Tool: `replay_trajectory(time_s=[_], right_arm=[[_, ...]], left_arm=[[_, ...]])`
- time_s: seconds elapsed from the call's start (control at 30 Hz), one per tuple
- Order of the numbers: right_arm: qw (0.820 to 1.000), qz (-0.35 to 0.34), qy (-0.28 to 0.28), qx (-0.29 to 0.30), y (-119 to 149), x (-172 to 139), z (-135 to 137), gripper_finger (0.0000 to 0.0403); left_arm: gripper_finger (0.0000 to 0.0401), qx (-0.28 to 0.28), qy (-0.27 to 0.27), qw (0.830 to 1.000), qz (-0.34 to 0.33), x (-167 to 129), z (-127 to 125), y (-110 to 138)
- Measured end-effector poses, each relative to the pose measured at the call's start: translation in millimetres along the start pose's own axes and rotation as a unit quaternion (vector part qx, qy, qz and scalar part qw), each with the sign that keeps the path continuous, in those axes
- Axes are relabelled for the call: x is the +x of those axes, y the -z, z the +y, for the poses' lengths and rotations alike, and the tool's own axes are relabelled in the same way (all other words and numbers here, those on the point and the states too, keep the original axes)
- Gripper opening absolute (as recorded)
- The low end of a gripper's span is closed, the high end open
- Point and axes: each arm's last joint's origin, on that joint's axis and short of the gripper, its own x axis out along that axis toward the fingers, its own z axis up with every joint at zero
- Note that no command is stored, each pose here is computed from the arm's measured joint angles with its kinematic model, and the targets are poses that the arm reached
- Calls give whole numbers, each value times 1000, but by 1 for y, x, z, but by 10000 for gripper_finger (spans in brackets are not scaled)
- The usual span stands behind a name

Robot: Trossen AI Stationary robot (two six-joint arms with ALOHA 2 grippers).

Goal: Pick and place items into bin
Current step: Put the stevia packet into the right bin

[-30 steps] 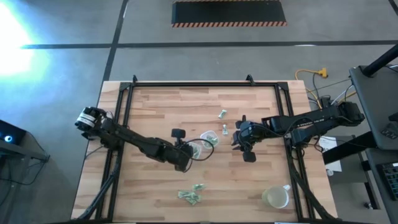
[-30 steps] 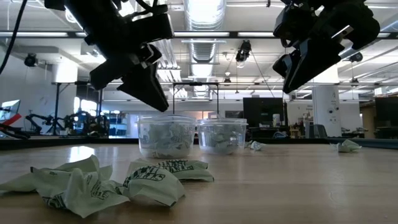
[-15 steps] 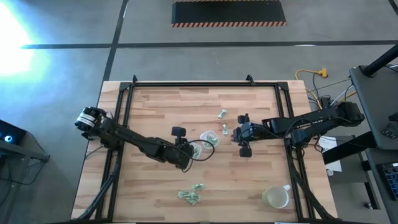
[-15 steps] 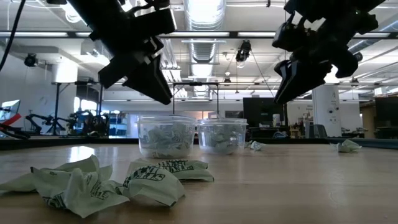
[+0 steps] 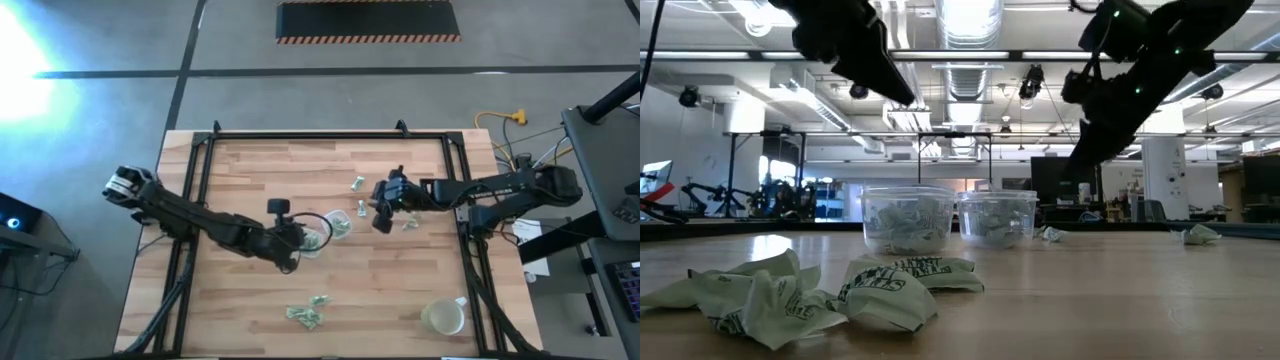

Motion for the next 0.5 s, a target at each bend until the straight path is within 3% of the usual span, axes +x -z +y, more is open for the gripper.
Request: replay_trajectory(time_s=[0.3, 0.5], right_arm=[[998, 61, 24, 0, -4, 38, -8, 96], [996, 75, -39, 3, -7, 58, -8, 118]], left_arm=[[89, -24, 17, 999, -23, -18, -1, -2], [89, -19, 22, 999, -25, -20, -4, -1]])
